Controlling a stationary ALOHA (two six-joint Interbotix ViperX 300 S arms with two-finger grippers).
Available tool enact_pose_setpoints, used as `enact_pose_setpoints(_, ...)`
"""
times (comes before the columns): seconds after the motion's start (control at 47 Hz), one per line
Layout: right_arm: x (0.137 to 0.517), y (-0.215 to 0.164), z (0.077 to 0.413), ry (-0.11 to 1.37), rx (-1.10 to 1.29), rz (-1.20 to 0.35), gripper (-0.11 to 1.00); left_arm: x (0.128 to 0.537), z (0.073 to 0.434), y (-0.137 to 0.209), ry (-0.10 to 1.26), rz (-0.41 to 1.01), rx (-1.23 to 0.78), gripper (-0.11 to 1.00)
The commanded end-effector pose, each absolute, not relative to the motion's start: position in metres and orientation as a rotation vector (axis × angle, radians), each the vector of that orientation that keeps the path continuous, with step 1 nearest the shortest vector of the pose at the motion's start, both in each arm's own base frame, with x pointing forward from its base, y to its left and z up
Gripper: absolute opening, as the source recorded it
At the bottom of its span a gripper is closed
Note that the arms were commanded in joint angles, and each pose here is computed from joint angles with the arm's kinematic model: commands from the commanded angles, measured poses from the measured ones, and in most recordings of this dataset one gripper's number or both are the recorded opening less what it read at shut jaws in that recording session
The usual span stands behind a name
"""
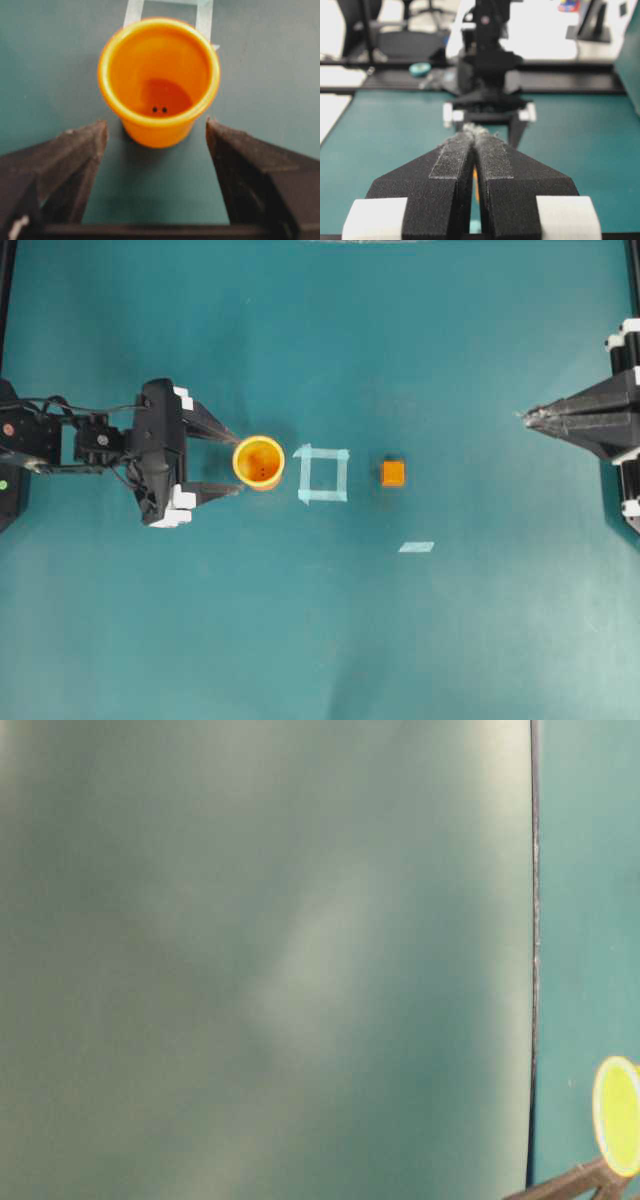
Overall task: Move the cup backward with left arm.
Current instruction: 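Move the open left gripper forward around the orange cup, then close the left gripper on the orange cup's side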
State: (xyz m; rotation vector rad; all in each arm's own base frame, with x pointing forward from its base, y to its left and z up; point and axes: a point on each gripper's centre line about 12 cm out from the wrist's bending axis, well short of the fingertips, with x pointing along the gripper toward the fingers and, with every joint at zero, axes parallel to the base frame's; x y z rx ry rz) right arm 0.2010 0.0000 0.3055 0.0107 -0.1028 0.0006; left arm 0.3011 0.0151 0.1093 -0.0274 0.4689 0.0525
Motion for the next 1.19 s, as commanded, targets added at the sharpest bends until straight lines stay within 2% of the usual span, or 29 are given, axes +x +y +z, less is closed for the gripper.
enact_pose_setpoints(0.0,0.203,0.0,0.317,-0.13,0.014,0.002,0.0,0.31,0.116,0.016,0.437,0.054,-0.027,0.77)
enact_pose_setpoints(0.935,0.204,0.0,0.316,-0.117,0.014,0.002,0.0,0.346,0.095,0.007,0.379,0.023,-0.018,0.77)
enact_pose_setpoints(1.063,0.204,0.0,0.316,-0.114,0.014,0.002,0.0,0.346,0.095,0.007,0.376,0.023,-0.017,0.73)
enact_pose_setpoints(1.169,0.204,0.0,0.316,-0.114,0.014,0.002,0.0,0.345,0.094,0.007,0.379,0.021,-0.009,0.66)
